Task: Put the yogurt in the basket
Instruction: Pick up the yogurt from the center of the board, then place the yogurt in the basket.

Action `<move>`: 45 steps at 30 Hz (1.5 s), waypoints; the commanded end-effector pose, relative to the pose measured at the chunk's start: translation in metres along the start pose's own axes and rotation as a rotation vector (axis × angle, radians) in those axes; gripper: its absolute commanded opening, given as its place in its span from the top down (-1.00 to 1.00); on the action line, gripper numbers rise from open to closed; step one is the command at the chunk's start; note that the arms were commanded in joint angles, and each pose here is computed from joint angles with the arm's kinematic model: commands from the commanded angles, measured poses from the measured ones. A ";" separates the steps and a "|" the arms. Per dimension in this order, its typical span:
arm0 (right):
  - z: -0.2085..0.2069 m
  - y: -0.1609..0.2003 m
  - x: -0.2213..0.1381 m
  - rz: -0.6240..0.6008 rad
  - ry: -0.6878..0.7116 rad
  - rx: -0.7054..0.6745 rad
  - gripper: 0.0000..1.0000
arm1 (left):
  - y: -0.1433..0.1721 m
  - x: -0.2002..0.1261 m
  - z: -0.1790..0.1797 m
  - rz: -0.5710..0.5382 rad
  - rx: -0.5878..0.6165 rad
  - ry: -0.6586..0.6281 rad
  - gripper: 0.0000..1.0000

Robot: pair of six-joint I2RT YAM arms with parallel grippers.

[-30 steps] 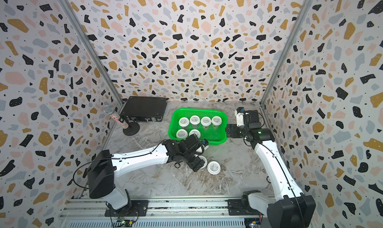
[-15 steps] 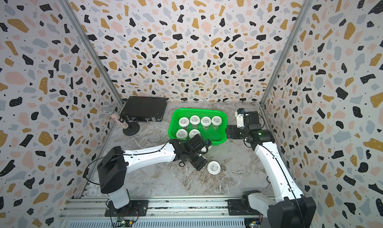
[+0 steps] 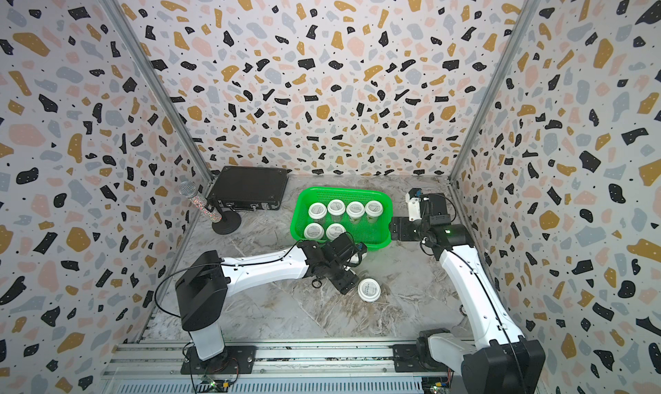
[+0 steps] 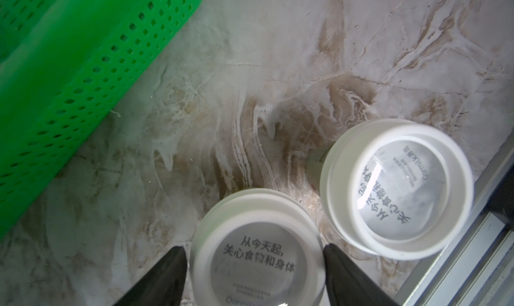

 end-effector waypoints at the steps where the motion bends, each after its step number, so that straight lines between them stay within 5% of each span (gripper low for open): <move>1: 0.002 -0.003 -0.007 -0.026 -0.005 -0.003 -0.73 | -0.008 0.000 -0.006 -0.017 0.010 0.016 -0.55; 13: 0.001 -0.002 -0.008 -0.029 0.003 -0.004 -0.73 | -0.021 -0.045 -0.005 -0.112 0.026 0.006 -0.48; 28: 0.002 -0.001 -0.011 -0.038 -0.001 -0.001 -0.73 | -0.083 -0.157 0.005 -0.461 -0.028 0.004 -0.52; 34: 0.001 -0.001 -0.012 -0.044 0.004 0.006 -0.73 | -0.118 -0.159 0.024 -0.505 -0.093 -0.074 -0.52; 45: -0.013 0.010 -0.012 -0.037 0.079 0.010 -0.72 | -0.155 -0.125 0.042 -0.420 -0.159 -0.116 -0.50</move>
Point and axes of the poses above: each gripper's point midway between its finger pads, its own x axis out along the fingers, its own z axis along the line the jaws close on, y = z × x, the point moved 1 cm from there along -x, back along the fingers, and after that the axes turned 6 degrees about -x, right-handed, at the moved point
